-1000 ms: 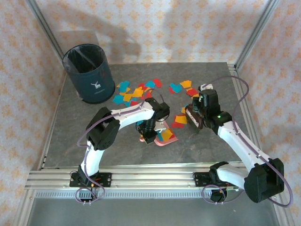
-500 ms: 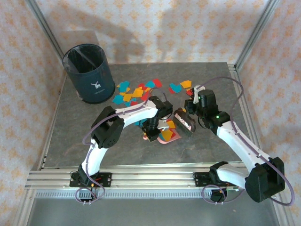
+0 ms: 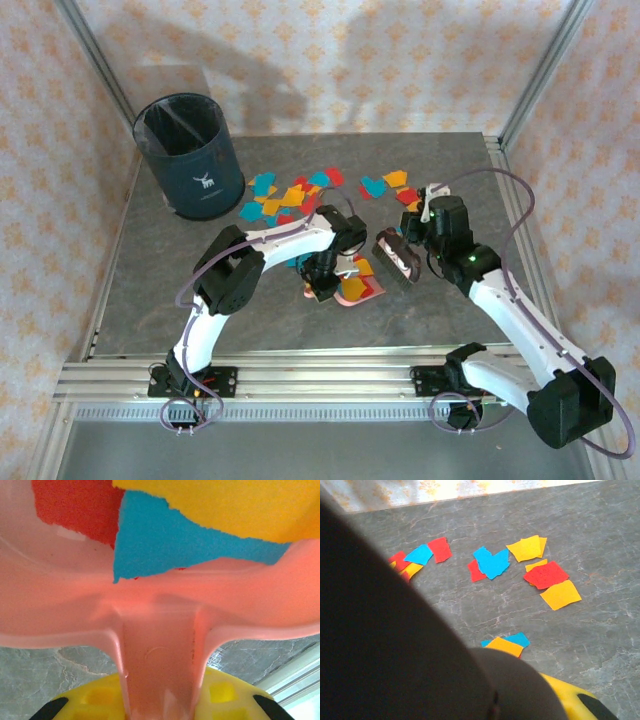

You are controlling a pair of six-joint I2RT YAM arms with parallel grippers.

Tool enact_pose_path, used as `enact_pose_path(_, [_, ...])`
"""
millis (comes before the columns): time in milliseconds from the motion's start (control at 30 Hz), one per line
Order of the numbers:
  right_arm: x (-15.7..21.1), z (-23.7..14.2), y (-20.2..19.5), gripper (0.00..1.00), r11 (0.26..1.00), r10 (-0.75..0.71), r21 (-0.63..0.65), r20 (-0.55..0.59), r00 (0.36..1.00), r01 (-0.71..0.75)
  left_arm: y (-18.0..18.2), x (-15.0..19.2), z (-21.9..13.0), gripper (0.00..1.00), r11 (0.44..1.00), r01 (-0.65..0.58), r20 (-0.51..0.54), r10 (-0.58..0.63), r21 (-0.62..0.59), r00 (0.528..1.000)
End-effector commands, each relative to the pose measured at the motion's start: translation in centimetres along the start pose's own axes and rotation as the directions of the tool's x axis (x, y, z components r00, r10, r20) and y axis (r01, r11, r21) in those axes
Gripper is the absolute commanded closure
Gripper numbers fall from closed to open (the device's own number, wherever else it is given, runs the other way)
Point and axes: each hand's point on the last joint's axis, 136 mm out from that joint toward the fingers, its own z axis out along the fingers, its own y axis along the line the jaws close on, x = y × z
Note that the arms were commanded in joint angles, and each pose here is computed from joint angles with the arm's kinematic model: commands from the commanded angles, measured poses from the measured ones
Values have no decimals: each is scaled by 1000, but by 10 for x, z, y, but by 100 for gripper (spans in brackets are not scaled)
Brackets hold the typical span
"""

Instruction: Sweep away the paper scraps from the table

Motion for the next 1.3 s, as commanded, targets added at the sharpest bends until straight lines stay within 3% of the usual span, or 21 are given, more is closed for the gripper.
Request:
enact_pose_path(0, [1, 3, -7, 100, 999, 9, 48, 2, 1000, -9, -2, 10, -8, 100, 1000, -22, -2, 22, -10, 1000])
enact_pose_path(200, [15, 15, 7, 100, 1000, 0, -25, -73, 997, -1, -4, 6, -10, 100, 1000, -24, 16, 24, -1, 1000])
enact_pose_path(433, [18, 18, 18, 100, 995, 30, -93, -69, 997, -37, -6, 0, -12, 100, 1000, -29, 40, 28, 6, 999])
enact_pose_path(700, [9, 14, 13, 100, 997, 46, -68, -28, 999, -47, -6, -3, -13, 100, 999, -34, 57, 34, 9, 998])
enact_pose_path(1267, [-24, -27, -13, 100, 988, 145, 23, 187, 972, -152, 2, -3, -25, 100, 999, -16, 154, 21, -35, 988])
